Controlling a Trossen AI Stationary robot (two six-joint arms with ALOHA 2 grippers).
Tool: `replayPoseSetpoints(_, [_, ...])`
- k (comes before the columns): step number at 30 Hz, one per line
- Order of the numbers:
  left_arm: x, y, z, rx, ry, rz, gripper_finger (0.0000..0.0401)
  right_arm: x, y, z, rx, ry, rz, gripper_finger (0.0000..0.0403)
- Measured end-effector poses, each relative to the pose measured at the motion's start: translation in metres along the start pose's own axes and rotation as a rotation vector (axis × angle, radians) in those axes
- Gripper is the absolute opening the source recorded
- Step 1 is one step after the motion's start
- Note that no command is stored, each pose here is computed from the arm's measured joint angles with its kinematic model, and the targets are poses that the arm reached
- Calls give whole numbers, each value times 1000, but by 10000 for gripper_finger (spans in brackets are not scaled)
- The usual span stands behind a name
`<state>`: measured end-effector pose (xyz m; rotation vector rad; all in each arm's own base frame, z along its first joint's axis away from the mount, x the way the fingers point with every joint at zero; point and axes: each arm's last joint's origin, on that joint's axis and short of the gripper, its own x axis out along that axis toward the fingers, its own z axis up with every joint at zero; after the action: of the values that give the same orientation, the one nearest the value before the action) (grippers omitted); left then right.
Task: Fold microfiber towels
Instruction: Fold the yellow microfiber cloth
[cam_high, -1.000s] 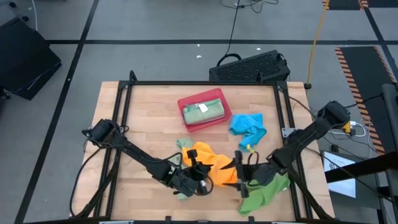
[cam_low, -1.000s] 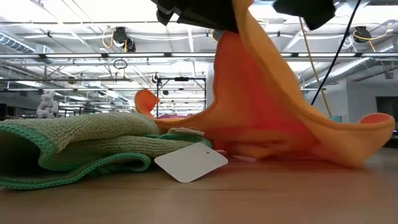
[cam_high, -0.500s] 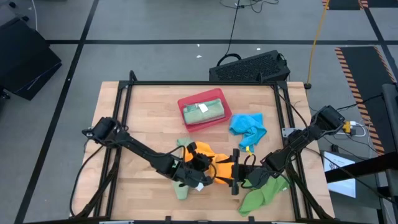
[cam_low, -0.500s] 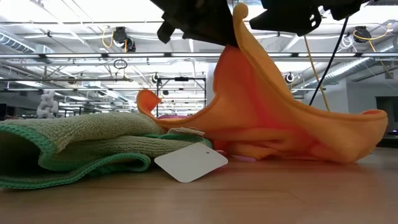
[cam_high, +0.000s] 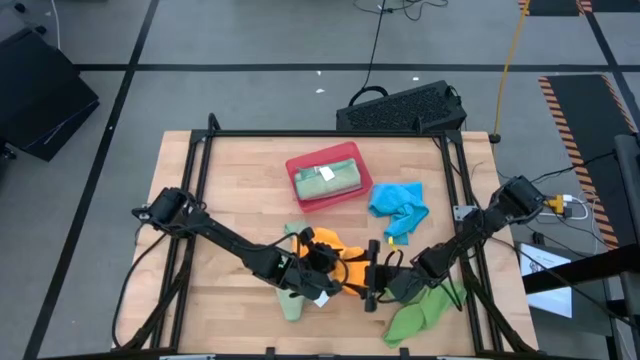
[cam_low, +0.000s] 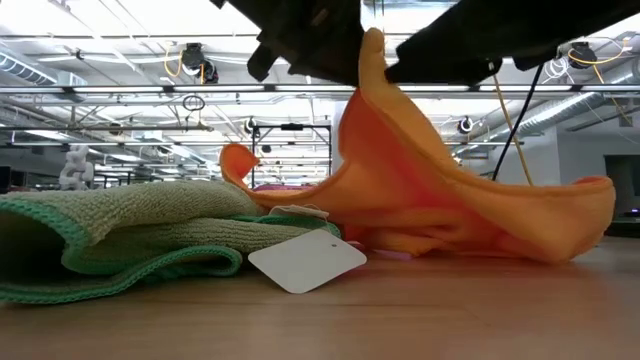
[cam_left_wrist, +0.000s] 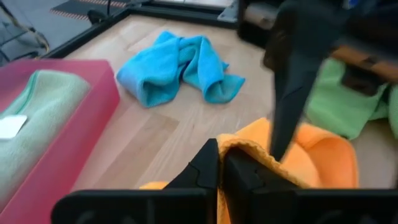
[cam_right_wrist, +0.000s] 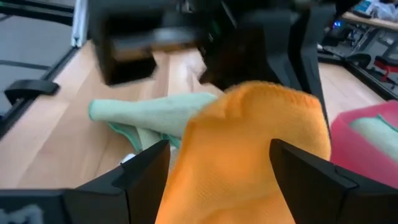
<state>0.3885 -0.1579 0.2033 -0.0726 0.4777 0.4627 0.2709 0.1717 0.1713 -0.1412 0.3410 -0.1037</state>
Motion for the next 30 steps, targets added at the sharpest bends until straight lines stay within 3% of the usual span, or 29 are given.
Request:
replayPoseSetpoints(5, [2,4,-3,-29,31,23,17,0,0,1,-3,-11,2,267])
replayPoseSetpoints(23, [2,0,0,-68,32,-52,9,1,-1,1,-8,-4,0,267])
replayPoseSetpoints(30, [2,0,0,-67,33,-53,12,3,-4,1,52,-2,-12,267])
